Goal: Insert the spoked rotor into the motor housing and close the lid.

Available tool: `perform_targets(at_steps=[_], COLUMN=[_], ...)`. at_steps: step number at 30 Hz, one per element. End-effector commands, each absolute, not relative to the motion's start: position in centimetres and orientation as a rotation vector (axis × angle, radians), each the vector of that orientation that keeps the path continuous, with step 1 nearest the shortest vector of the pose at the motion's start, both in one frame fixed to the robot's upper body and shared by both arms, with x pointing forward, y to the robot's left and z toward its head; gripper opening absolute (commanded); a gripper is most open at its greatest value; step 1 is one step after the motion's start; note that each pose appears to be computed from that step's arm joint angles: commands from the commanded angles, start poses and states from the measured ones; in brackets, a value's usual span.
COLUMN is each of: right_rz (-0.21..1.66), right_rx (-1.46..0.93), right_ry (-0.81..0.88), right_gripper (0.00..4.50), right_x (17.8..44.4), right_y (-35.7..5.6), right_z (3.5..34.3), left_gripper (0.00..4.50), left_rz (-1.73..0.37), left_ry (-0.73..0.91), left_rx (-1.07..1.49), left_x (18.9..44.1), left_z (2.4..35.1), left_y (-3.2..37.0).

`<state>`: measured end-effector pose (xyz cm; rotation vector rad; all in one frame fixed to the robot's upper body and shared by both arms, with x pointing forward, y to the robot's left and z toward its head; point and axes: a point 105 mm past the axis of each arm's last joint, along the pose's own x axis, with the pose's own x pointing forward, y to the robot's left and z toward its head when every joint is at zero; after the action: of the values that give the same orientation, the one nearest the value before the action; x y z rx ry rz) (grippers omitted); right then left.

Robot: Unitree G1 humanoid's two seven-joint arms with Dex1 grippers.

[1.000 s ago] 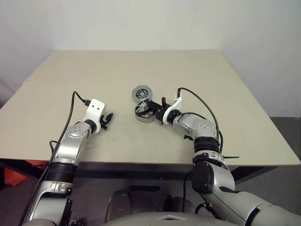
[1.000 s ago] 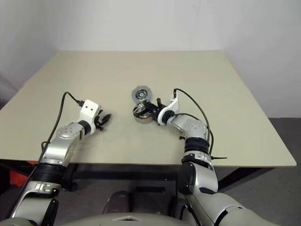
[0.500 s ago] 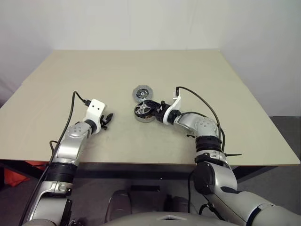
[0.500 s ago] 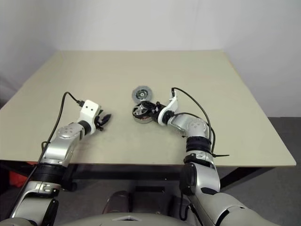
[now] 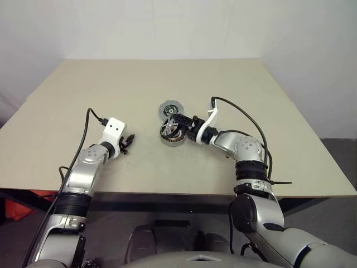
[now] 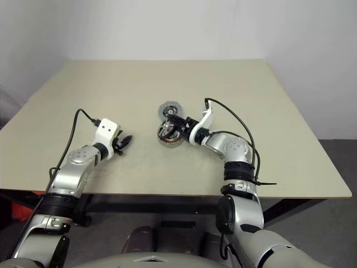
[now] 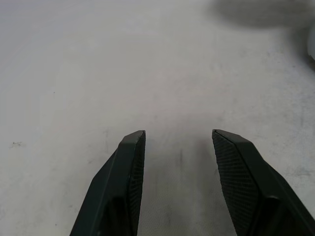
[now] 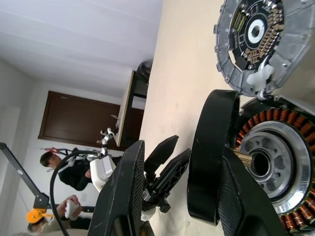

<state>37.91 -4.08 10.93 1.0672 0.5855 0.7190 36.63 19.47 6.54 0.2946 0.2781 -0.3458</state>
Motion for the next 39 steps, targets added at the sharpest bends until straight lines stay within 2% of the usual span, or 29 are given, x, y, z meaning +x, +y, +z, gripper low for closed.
perform_targets(at_steps=[1,5,15,26,30,33,39], right_rz=[0.744,0.746,0.768,0.764,0.764,0.771,0.783], right_rx=[1.046,1.053,0.795,0.671,0.576,0.412,0.299], right_ry=[0.512,0.5,0.432,0.4,0.382,0.323,0.28], right_gripper=[2.3,2.3,2.3,2.3,2.3,2.3,2.3], right_x=[38.2,38.4,38.2,38.3,38.2,38.1,37.9], right_y=[-4.2,-4.3,-4.4,-4.4,-4.4,-4.4,-4.2], right_z=[12.7,13.0,12.6,11.9,11.4,11.2,10.8], left_gripper=[2.27,2.27,2.27,2.27,2.27,2.27,2.27], left_rz=[-0.345,-0.346,-0.345,-0.344,-0.344,-0.343,-0.344], left_ry=[0.225,0.226,0.227,0.229,0.228,0.229,0.229], left_rx=[0.321,0.323,0.319,0.317,0.317,0.317,0.317], left_x=[37.1,37.0,37.0,37.0,37.1,37.1,37.1], left_z=[8.1,8.1,8.1,8.0,8.0,7.9,7.9], left_y=[19.5,19.5,19.4,19.4,19.4,19.4,19.4])
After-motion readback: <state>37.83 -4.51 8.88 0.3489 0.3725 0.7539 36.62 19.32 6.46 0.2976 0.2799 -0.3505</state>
